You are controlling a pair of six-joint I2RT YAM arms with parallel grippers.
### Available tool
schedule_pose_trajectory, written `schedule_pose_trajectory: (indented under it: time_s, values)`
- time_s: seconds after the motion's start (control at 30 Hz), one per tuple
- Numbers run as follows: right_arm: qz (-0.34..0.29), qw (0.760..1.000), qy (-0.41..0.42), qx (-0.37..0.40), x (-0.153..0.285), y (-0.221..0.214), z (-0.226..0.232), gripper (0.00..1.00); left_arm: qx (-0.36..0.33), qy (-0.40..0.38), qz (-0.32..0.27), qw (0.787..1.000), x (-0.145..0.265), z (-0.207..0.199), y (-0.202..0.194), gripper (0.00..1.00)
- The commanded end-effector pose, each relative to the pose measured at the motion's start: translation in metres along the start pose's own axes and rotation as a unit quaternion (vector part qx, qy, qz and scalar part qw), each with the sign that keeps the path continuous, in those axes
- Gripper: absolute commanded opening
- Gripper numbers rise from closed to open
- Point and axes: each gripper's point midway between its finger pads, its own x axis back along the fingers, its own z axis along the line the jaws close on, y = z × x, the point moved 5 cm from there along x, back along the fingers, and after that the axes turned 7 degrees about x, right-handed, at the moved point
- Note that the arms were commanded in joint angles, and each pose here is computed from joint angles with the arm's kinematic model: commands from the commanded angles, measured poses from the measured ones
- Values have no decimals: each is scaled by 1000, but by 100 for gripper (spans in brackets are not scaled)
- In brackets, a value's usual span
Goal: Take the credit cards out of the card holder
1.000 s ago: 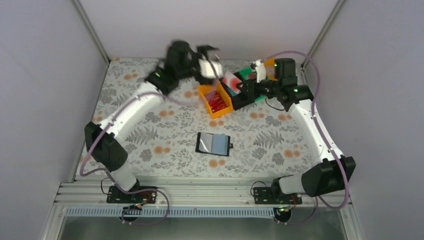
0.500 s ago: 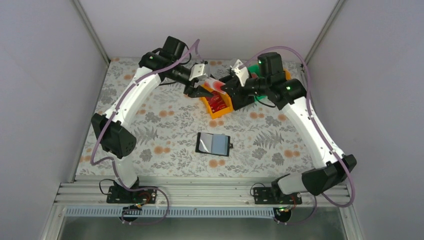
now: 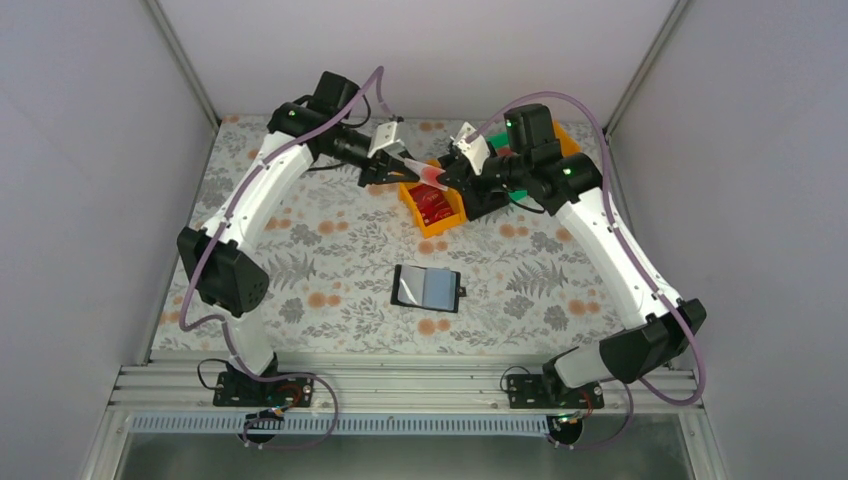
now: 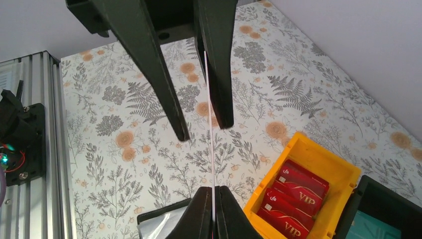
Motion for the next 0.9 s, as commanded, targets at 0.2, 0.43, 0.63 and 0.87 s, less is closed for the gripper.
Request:
schedule_pose_trajectory:
  time_s: [0.2,0.43,0.63,0.87]
  values:
    - [-8,1000,-15,12,8,9,1,4,25,-10,-33,999,11,-14,18,2]
    - [-173,981,-24,-84,64,29,-48,79,138,16,-170,975,53,21,84,2]
    - [-296,951,36,-87,67,73,-51,84,125,-11,-216,968,55,11,127,2]
    - [-370,922,19,-108,84,93,-46,85,142,0,-265,954,62,17,154,2]
